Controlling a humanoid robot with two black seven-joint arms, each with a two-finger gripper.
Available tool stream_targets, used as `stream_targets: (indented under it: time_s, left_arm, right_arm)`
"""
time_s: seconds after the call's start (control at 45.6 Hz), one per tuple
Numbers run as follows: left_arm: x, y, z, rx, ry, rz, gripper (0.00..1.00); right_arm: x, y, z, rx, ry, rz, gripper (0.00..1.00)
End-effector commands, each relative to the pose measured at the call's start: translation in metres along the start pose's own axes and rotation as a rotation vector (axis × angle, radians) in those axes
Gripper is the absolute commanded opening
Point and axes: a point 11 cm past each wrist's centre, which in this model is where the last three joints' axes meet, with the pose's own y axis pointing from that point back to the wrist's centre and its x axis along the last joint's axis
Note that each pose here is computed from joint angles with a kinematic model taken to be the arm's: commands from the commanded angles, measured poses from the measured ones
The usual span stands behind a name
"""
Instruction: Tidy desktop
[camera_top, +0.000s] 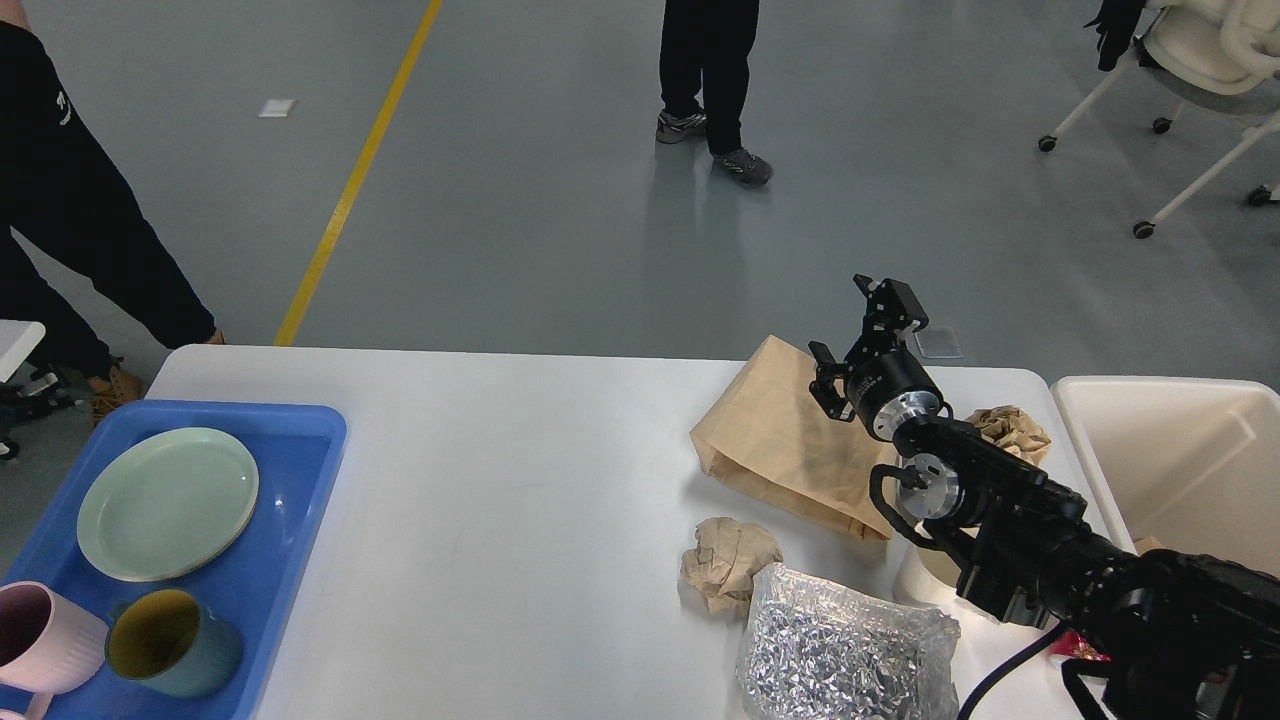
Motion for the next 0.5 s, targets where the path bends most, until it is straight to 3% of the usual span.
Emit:
stream_targets:
  time_s: [0.0, 0.263, 0.482]
  left_arm:
    - [0.013, 0.007, 0.016, -0.079, 0.078, 0.037, 0.96]
    - [-0.014, -0.008, 0.039, -0.237, 0.317, 0.002, 0.96]
    - [-0.018, -0.017, 0.066, -0.381, 0.55, 0.177, 0.96]
  right_arm:
    - [0.0, 0.0, 0.0, 0.0, 0.0, 0.0, 1.0]
    - [0.0, 0.0, 0.0, 0.0, 0.0, 0.0, 1.0]
    - [0.0, 0.0, 0.0, 0.0, 0.0, 0.0, 1.0]
